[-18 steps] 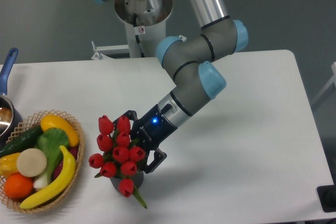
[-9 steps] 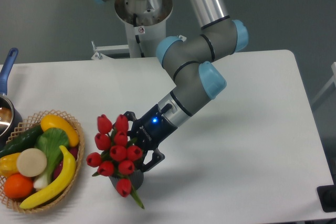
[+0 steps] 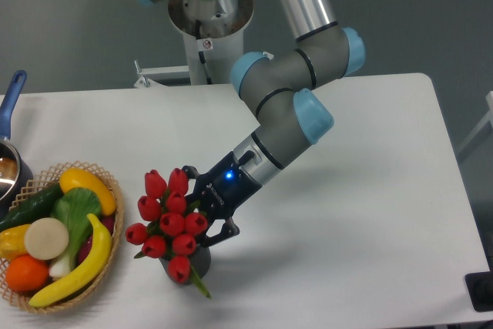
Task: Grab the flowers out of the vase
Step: 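Close the gripper on the tulip stems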
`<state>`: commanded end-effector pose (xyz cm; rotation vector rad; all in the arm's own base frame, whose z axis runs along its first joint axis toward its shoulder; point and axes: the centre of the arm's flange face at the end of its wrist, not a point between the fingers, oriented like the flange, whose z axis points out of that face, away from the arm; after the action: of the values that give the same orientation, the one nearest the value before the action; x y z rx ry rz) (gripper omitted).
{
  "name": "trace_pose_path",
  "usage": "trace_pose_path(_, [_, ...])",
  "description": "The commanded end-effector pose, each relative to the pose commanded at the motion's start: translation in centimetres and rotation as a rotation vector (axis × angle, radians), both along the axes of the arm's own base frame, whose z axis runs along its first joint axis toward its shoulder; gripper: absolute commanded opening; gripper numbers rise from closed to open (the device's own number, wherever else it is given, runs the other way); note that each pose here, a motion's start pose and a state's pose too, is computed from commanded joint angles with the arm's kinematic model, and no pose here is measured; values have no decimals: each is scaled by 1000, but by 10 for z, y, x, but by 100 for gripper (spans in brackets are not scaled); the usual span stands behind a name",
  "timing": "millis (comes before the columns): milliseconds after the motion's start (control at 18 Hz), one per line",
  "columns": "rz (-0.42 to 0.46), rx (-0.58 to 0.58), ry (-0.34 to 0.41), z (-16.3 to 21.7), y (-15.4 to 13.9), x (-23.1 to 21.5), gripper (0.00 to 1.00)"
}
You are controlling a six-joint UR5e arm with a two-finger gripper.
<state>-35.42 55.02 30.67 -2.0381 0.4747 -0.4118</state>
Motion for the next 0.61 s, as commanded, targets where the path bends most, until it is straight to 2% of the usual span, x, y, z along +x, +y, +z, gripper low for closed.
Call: trace_pose_path(611, [25, -1, -36, 11, -3, 1, 48])
